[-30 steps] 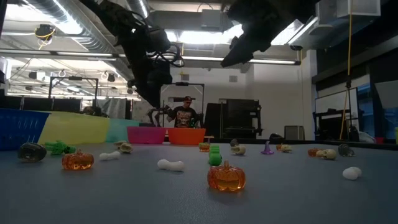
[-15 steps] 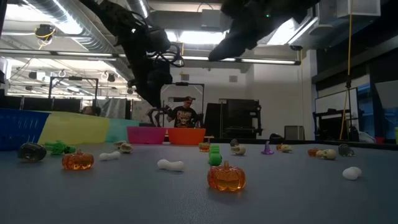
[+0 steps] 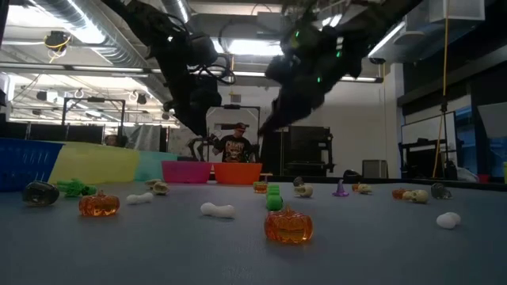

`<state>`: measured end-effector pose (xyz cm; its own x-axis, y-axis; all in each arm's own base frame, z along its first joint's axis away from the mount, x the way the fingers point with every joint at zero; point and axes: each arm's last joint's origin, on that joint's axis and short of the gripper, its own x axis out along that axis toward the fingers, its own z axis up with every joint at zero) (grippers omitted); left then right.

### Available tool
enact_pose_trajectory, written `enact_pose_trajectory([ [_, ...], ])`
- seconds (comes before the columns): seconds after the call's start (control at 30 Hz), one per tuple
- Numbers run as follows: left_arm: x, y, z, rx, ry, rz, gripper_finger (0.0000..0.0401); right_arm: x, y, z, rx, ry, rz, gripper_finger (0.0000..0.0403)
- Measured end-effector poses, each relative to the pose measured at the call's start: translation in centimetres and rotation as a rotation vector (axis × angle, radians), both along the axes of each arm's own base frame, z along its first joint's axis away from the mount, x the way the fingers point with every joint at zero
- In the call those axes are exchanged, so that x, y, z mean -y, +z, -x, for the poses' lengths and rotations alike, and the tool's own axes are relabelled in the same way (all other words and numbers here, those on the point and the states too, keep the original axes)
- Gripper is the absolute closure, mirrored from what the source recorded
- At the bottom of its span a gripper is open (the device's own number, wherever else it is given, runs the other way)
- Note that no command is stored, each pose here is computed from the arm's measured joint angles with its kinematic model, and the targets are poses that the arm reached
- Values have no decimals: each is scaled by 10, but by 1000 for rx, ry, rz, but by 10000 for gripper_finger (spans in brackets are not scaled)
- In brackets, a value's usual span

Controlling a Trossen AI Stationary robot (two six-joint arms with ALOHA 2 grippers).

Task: Sort Halloween decoration
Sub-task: Put the green skeleton toy into the orange bin

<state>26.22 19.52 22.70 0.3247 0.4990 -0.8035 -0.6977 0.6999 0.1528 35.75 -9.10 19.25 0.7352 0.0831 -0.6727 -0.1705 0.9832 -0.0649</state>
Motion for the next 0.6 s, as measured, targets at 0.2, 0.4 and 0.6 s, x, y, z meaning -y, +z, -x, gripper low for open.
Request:
enact_pose_trajectory([
  [0.2,0,0,0,1,0,-1,278,1,-29,-7,-60,74,52,235],
  [0.4,0,0,0,2,0,-1,278,3,-51,-13,-94,72,49,235],
  [0.6,0,0,0,4,3,0,278,5,-63,-17,-98,51,69,235],
])
